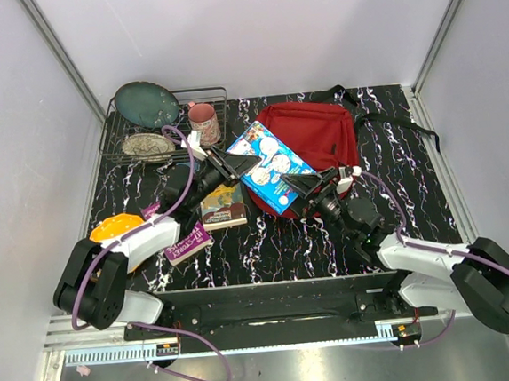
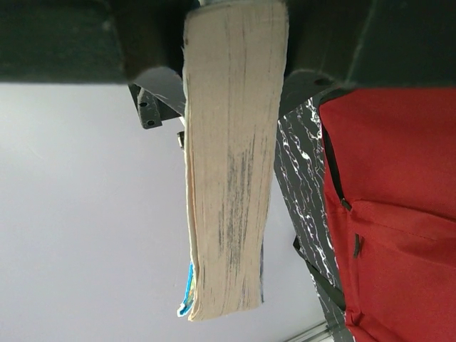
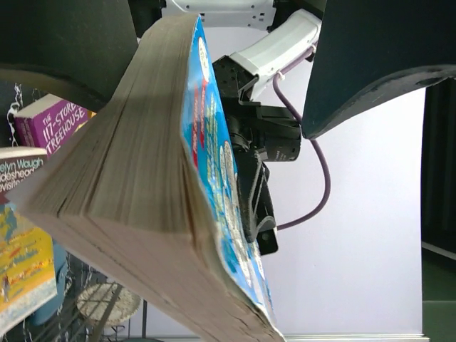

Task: Pack the student bag
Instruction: Pick up the book from the center of the board.

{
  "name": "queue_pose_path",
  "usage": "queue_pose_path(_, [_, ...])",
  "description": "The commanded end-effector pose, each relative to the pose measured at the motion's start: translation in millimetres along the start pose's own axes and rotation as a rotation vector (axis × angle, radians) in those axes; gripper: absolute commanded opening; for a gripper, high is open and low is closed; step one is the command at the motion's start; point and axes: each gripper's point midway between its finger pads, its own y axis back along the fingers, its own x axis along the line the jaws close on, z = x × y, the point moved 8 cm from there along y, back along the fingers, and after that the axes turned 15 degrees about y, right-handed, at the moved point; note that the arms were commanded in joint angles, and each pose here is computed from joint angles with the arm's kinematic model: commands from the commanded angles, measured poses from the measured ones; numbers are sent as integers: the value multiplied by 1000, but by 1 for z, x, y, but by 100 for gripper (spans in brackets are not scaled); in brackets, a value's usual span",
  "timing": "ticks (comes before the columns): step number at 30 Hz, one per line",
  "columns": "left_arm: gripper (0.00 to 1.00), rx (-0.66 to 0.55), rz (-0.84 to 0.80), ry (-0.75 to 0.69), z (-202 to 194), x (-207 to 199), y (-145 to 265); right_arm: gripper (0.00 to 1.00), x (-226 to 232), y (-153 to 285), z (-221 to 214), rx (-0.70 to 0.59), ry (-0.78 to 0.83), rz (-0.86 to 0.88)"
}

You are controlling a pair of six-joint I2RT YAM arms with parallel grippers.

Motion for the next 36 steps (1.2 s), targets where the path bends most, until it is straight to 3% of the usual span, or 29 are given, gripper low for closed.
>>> queue_pose_path(1, [0,-6,-139,-59,1,-39,8,85,35,-2,15,-133,108,135])
queue_pose_path(5, [0,-20,-89,-86,0,-33,12,65,46,2,18,-144,149,150])
queue_pose_path(6, [0,-18,-88,-89,0,-33,13,54,46,3,19,-153,154,149])
queue_pose_path(7, [0,-17,-78,-83,-1,-31,13,52,45,4,20,-161,158,144])
queue_pose_path(12, [0,2,-60,-80,-2,-27,14,55,47,12,23,-189,210,127])
queue_pose_path(13, [0,6,-60,-80,-3,-27,14,60,48,12,24,-191,220,126])
queue_pose_path(27, [0,67,-64,-29,-22,-19,15,60,57,-2,19,-152,270,171])
queue_pose_path(36, [0,92,-53,-21,-27,-16,12,37,58,2,21,-162,302,168])
